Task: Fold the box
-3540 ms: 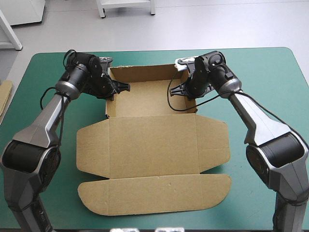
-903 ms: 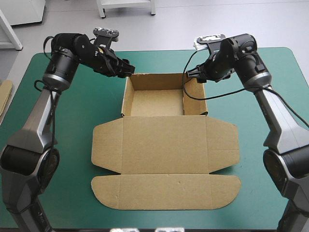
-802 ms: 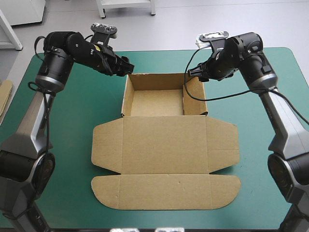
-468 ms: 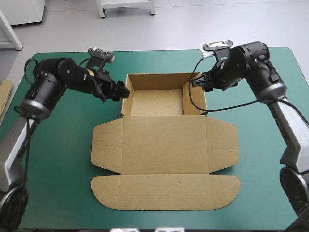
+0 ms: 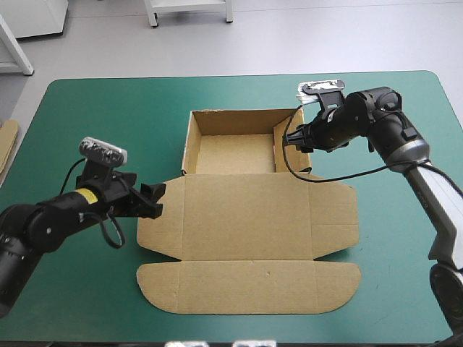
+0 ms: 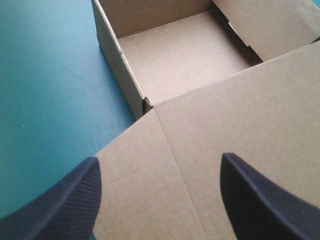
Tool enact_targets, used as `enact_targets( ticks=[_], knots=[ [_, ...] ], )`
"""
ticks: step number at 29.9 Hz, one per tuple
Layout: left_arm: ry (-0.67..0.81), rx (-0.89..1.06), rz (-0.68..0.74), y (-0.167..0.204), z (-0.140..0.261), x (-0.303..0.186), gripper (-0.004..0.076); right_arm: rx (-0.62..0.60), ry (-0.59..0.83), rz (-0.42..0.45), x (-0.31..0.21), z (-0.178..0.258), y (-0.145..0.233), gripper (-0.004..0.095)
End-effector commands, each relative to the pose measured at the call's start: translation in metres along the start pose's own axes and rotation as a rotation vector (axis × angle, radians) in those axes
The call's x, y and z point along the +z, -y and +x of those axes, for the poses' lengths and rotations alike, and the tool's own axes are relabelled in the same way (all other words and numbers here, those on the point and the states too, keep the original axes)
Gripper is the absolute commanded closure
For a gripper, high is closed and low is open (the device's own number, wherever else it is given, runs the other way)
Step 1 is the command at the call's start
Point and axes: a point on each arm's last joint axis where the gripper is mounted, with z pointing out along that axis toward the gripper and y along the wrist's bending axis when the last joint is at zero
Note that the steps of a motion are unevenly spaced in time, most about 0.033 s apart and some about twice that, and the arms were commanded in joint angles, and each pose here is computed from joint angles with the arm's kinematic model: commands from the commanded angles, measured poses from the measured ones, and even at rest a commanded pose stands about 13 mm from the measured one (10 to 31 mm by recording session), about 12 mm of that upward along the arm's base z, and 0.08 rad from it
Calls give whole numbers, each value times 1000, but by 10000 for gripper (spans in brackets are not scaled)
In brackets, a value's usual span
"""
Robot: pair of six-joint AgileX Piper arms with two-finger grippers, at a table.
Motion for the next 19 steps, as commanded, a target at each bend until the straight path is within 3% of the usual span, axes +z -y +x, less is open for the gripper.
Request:
enact_targets(
  ticks=[1, 12, 19],
  knots=[
    [168, -2, -25, 3, 9, -23, 233, -15, 163, -10, -24, -12, -2, 395],
    [247, 36, -98, -1, 63, -30, 233, -6, 135, 40, 6, -19, 4, 383],
    [253, 40, -102, -1, 62, -31, 233, 40, 22, 44, 37, -27, 5, 271]
  ],
)
